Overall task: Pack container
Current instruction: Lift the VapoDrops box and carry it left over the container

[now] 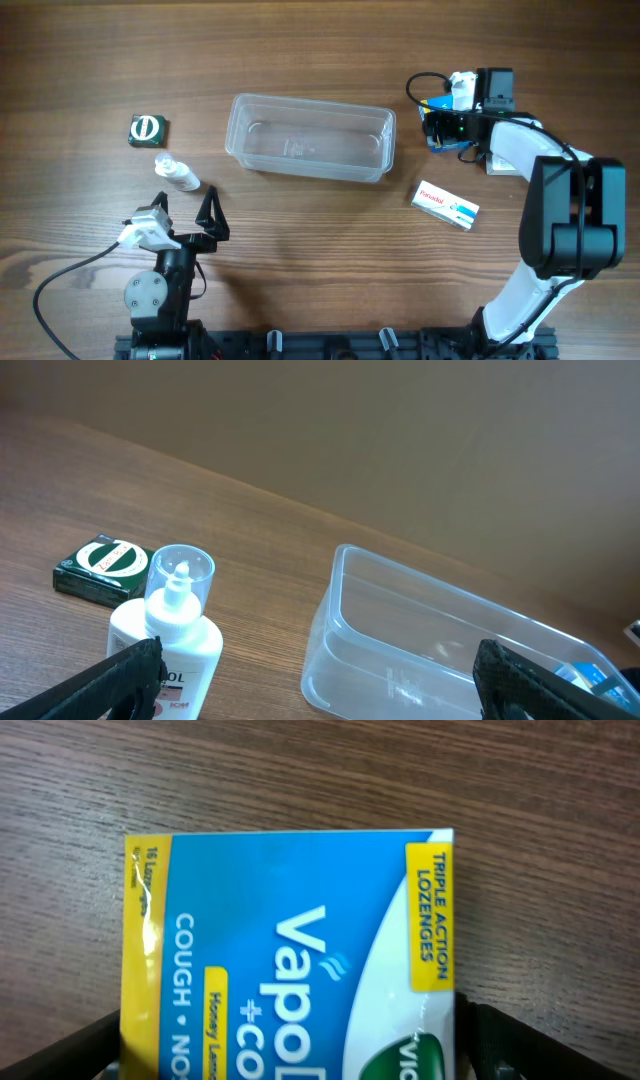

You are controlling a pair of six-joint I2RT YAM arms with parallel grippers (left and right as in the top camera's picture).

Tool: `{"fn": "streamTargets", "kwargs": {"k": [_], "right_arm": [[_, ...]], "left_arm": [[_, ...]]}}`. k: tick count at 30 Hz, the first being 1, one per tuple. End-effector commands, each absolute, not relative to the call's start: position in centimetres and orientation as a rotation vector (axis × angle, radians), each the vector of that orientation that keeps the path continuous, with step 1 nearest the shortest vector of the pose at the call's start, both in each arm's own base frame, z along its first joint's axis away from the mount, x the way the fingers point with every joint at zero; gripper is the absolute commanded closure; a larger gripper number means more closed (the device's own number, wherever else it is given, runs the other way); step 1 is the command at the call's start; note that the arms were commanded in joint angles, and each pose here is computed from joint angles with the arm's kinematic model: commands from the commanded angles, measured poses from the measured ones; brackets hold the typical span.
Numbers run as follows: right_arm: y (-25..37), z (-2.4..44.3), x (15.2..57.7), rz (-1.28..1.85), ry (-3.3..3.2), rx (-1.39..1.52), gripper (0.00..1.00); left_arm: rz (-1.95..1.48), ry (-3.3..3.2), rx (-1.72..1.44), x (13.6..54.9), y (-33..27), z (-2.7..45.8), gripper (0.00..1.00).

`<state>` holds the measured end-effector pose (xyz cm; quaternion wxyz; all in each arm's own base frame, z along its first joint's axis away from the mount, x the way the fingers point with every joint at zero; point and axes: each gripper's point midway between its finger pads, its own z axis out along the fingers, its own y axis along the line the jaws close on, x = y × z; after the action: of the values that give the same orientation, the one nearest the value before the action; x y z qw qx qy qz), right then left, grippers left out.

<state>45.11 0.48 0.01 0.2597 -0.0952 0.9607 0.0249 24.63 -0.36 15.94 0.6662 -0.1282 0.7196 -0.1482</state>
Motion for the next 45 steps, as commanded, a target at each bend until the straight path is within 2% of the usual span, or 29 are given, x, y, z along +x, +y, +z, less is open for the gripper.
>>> {"fn": "streamTargets", "kwargs": {"k": [1, 4, 6, 11, 15, 24, 29, 32, 38, 45], "right_arm": [[0.3, -1.3, 45.0, -0.014, 2.649, -0.174, 0.07], [0.6, -1.3, 45.0, -0.029, 2.649, -0.186, 0.21], [0.7, -1.3, 44.9, -0.026, 2.652, -0.186, 0.25], [0.8, -0.5, 44.9, -0.016, 2.647, -0.143, 0.28], [0.8, 1.9, 45.2, -0.005, 2.603, -0.093, 0.28], [2.0, 14.0, 44.5, 0.131, 2.399, 0.024, 0.27], [5.5, 20.6, 42.0, 0.437, 2.285, 0.047, 0.31], [7.8, 22.7, 40.5, 0.653, 2.257, 0.084, 0.32], [12.7, 22.4, 38.9, 0.849, 2.314, 0.092, 0.34], [17.8, 20.0, 37.8, 0.810, 2.406, 0.088, 0.33]], "left_arm": [[-0.321, 1.624, -0.306, 24.6, 0.0, 15.7, 0.00], [-0.321, 1.624, -0.306, 24.6, 0.0, 15.7, 0.00], [-0.321, 1.624, -0.306, 24.6, 0.0, 15.7, 0.00], [-0.321, 1.624, -0.306, 24.6, 0.0, 15.7, 0.00], [-0.321, 1.624, -0.306, 24.6, 0.0, 15.7, 0.00], [-0.321, 1.624, -0.306, 24.6, 0.0, 15.7, 0.00], [-0.321, 1.624, -0.306, 24.6, 0.0, 15.7, 0.00], [-0.321, 1.624, -0.306, 24.6, 0.0, 15.7, 0.00], [-0.321, 1.624, -0.306, 24.6, 0.0, 15.7, 0.00], [-0.321, 1.624, -0.306, 24.6, 0.0, 15.7, 0.00]]}}
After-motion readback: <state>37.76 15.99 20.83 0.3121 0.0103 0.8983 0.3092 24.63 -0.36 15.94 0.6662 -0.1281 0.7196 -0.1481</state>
